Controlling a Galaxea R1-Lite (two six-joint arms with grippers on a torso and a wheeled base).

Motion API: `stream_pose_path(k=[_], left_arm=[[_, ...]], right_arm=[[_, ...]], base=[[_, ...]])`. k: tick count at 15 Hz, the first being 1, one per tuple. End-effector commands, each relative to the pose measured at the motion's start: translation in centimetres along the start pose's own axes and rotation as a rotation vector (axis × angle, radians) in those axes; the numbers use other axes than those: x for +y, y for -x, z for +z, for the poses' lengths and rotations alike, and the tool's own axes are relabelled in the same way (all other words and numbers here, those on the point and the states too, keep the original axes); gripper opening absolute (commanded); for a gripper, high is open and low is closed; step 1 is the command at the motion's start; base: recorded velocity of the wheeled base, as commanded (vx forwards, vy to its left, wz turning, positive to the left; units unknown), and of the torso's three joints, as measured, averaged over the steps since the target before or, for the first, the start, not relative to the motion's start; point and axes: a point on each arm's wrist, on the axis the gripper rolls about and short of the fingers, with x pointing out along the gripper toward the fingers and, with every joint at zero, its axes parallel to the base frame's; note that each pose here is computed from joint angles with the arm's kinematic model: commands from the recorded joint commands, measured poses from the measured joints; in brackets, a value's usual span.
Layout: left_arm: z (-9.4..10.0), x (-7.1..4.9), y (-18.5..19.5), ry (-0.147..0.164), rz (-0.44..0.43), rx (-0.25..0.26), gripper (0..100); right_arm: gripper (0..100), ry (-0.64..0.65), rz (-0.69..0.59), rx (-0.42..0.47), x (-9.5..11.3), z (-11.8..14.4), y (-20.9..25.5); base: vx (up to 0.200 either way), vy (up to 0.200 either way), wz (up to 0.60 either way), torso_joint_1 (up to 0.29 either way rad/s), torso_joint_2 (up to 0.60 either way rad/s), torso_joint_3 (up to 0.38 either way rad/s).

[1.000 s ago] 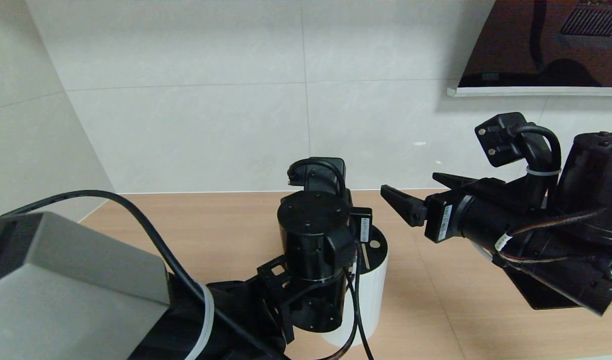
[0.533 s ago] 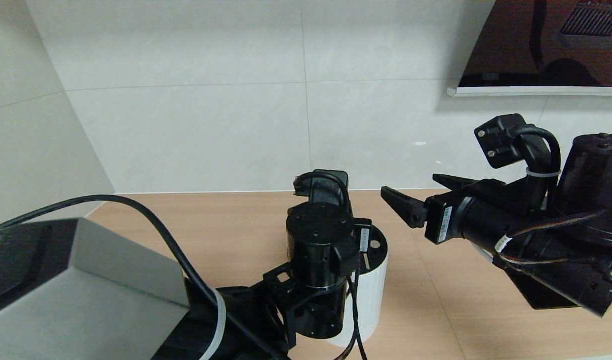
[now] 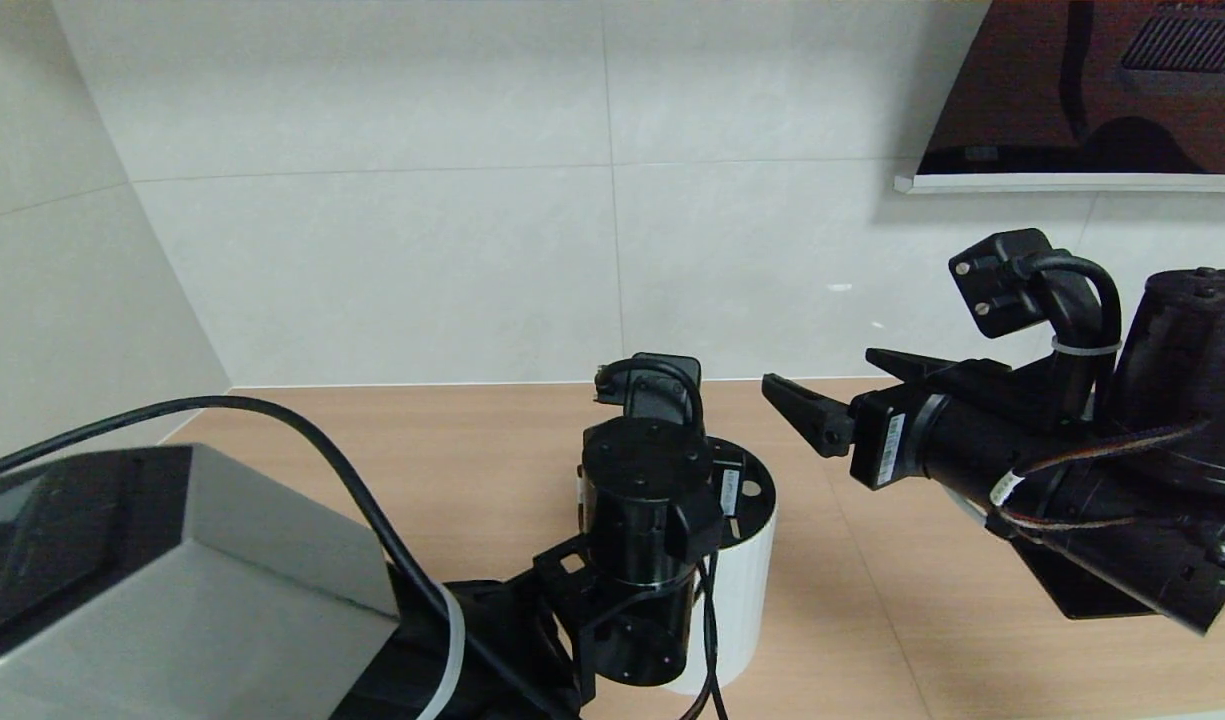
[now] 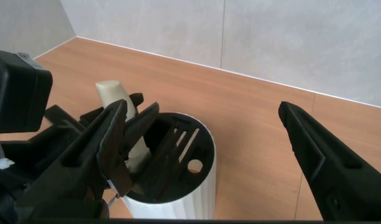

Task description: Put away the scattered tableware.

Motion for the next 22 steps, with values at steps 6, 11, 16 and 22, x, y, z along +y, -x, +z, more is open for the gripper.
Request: stream_pose_path(k=[6, 11, 16, 22], left_arm=[[0.1, 0.0, 0.0, 0.004, 0.002, -0.004, 100], [1.1, 0.5, 0.1, 0.021, 0.011, -0.022, 100], [9.8, 5.2, 3.8, 0.155, -0.003, -0.192, 100], [16.2, 16.2, 13.2, 0.129, -0.029, -0.358, 100]], right_arm=[[100, 0.001, 0.002, 0.003, 0.0, -0.1, 0.0], [100, 0.002, 0.000, 0.006, 0.0, -0.2, 0.0], [100, 0.041, -0.032, 0.000, -1.1, -0.1, 0.8], [100, 0.108, -0.179, -0.177, -5.5, 3.0, 8.6]], base=[[0.000, 0.000, 0.00, 0.000, 0.00, 0.000], [0.000, 0.000, 0.00, 0.000, 0.00, 0.000], [0.000, 0.000, 0.00, 0.000, 0.00, 0.000], [0.000, 0.000, 0.00, 0.000, 0.00, 0.000]])
